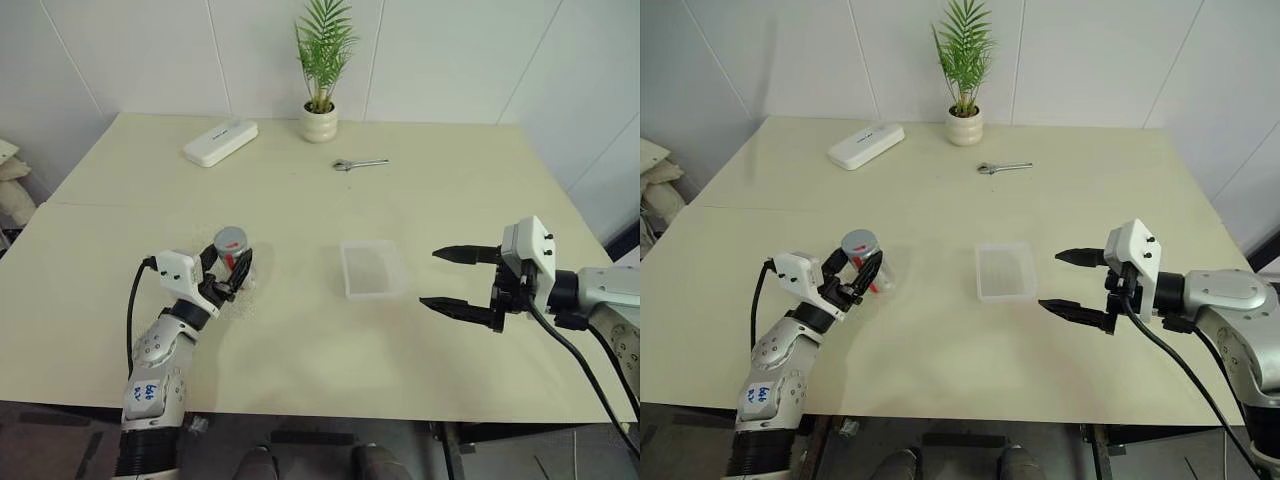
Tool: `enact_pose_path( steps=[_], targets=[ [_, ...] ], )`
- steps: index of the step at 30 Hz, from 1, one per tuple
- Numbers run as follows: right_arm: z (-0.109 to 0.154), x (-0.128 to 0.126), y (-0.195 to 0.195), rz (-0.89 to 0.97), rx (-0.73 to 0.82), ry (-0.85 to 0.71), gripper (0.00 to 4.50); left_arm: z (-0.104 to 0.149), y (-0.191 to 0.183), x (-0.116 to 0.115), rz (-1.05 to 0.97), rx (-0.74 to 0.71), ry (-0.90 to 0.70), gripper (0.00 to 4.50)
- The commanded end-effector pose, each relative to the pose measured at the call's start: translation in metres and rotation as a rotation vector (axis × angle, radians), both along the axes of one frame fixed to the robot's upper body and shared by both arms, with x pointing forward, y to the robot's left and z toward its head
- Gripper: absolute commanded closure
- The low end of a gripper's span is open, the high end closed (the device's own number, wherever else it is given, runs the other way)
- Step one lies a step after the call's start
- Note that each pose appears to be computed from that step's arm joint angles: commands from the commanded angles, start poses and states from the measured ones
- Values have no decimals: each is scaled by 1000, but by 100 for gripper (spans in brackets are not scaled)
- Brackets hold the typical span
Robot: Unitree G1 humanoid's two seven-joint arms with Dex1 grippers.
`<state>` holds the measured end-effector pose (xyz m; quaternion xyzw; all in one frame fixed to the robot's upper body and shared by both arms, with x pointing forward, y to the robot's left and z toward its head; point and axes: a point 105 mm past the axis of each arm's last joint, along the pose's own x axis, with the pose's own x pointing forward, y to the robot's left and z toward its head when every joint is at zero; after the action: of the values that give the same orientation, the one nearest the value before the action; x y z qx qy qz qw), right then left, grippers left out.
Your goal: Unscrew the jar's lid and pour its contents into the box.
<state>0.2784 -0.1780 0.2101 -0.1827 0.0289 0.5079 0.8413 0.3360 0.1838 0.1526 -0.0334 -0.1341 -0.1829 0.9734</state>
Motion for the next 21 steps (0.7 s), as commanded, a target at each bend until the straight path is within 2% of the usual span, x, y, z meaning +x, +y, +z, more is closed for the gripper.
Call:
enact_pose_path(
  steps=[1, 10, 15, 17, 21],
  targets=[
    [9, -5, 1, 12, 4, -45, 0, 13, -5, -4, -27, 0, -57, 174],
    [9, -14, 11, 13, 20, -53, 0, 8, 1, -11, -104, -4, -13, 174],
    [16, -14, 23, -18, 53, -100, 0, 15, -12, -18, -330, 8, 38, 174],
    [27, -8, 31, -71, 94, -154, 0, 25, -20, -23, -481, 60, 17, 174],
    [43, 8, 45, -181, 164, -213, 0, 37, -23, -24, -656, 129, 33, 174]
  ],
)
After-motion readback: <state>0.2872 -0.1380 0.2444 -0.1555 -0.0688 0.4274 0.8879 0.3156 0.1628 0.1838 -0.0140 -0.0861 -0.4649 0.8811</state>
